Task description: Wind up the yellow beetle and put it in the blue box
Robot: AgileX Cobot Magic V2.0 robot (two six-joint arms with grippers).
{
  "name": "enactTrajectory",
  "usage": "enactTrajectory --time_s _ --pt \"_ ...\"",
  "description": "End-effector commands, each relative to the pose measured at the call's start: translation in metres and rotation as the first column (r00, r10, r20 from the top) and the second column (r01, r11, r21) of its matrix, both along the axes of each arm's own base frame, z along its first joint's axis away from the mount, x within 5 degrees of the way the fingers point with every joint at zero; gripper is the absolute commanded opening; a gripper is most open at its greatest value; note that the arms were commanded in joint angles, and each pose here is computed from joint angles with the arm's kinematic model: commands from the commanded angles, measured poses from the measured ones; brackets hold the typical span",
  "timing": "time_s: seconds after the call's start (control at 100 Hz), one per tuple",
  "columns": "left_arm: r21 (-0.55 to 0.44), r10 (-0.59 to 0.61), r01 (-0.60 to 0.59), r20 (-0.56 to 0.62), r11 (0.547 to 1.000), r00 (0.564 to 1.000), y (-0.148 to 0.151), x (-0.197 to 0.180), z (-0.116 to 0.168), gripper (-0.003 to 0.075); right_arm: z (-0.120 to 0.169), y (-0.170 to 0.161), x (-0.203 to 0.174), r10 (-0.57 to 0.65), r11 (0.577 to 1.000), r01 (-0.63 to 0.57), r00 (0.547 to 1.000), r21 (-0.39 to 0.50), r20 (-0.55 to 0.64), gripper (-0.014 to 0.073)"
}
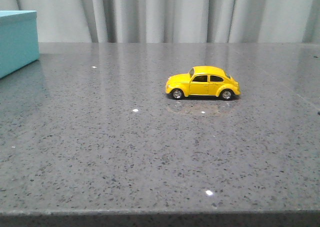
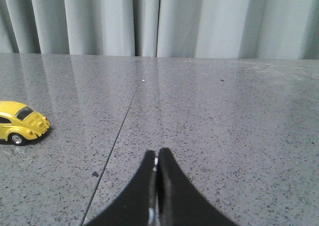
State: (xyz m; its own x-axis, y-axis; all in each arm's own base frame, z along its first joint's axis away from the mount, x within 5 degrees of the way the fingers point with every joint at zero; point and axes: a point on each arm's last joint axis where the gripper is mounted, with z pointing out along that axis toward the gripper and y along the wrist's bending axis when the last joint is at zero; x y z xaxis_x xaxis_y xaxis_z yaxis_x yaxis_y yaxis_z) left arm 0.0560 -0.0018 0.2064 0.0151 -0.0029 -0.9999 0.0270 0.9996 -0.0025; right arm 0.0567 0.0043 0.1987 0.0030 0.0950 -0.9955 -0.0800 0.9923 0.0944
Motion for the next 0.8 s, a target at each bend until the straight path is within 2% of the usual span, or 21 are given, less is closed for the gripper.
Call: enactTrajectory --time_s 0.0,0.24,0.7,0.79 --pt "-0.013 -0.001 0.002 0.087 1.0 0.996 0.0 -0.002 0.002 -0.0018 0.014 0.0 -0.003 0.002 1.0 -0.001 0.994 -0.006 0.113 -0.0118" --pt "-0.013 -0.001 0.002 0.087 1.0 0.996 0.0 -0.002 0.002 -0.0018 0.014 0.0 -0.003 0.002 1.0 -0.001 0.994 -0.006 0.113 -0.0118" --pt "-0.022 0.011 -0.007 0.199 1.0 0.98 0.001 -0.004 0.012 -0.0019 0.014 0.0 -0.003 0.001 1.0 0.0 0.993 -0.007 0.116 -0.0118" --pt "-0.02 0.014 -0.01 0.222 1.0 0.975 0.002 -0.004 0.014 -0.0019 0.018 0.001 -0.004 0.007 1.0 -0.006 0.987 -0.003 0.16 -0.0118"
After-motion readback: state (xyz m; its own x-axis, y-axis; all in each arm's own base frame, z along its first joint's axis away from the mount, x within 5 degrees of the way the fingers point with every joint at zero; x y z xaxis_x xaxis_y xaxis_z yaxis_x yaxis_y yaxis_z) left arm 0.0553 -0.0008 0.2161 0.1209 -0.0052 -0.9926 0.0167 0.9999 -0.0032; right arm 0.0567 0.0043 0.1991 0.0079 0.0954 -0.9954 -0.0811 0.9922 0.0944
